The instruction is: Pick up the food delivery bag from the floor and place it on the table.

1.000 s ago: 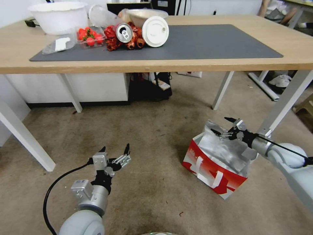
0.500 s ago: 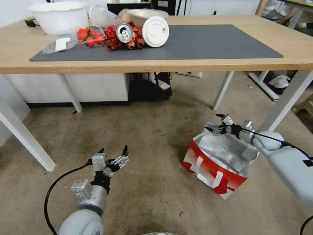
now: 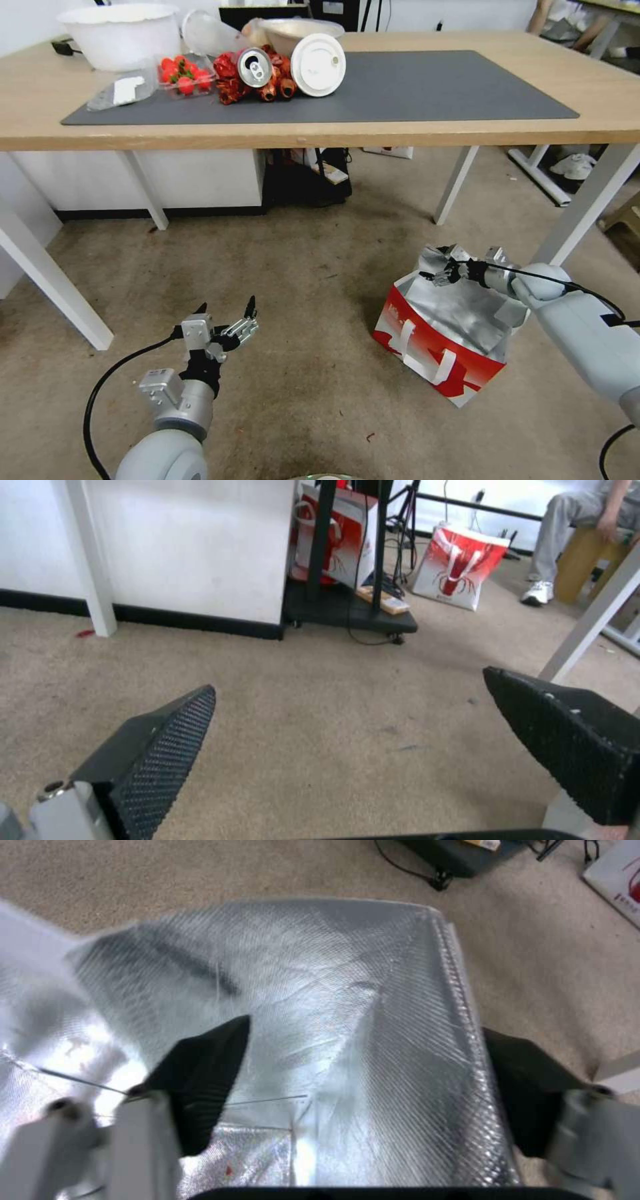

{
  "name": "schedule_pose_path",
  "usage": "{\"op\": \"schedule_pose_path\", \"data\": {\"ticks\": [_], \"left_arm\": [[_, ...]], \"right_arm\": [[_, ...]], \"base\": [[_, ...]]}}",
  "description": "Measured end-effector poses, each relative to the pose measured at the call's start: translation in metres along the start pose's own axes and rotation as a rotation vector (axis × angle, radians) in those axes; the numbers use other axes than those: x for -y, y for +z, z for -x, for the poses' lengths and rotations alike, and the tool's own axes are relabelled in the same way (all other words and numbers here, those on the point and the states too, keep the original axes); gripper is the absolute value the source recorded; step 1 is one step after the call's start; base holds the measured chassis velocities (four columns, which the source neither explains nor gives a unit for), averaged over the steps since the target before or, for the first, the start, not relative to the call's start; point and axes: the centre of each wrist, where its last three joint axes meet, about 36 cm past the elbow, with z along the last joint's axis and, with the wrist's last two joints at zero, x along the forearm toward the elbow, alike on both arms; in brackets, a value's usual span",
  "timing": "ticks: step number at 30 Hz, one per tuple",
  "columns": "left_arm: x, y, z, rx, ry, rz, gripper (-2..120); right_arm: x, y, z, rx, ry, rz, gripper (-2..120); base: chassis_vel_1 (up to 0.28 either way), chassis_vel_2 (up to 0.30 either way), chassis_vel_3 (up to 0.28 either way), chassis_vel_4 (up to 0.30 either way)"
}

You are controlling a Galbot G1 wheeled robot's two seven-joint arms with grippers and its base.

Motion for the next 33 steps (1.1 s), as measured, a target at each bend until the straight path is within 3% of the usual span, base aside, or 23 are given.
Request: {"op": "schedule_pose_path", "data": {"ticks": [2, 5, 9, 21, 26, 33], "left_arm": [[0.0, 0.0, 0.0, 0.0, -0.001, 0.0, 100], [-0.002, 0.0, 0.0, 0.004, -0.007, -0.001, 100], [-0.001, -0.001, 0.0, 0.007, -0.008, -0.004, 100], [0.0, -0.006, -0.002, 0.025, -0.015, -0.01, 100], [0.001, -0.01, -0.005, 0.029, -0.012, -0.021, 100], [0.0, -0.015, -0.007, 0.037, -0.007, -0.023, 100]], "right_arm": [[0.0, 0.0, 0.0, 0.0, 0.0, 0.002, 74], [0.001, 0.004, -0.004, -0.006, 0.002, 0.011, 55], [0.001, 0.005, -0.005, -0.012, 0.002, 0.014, 47], [0.004, 0.005, -0.015, -0.013, -0.022, 0.016, 2], [0.003, 0.001, -0.024, 0.031, -0.049, 0.018, 0], [-0.003, -0.023, -0.054, 0.17, -0.122, 0.026, 0]], "base": [[0.0, 0.0, 0.0, 0.0], [0.0, 0.0, 0.0, 0.0], [0.0, 0.0, 0.0, 0.0], [0.0, 0.0, 0.0, 0.0], [0.0, 0.0, 0.0, 0.0], [0.0, 0.0, 0.0, 0.0]]}}
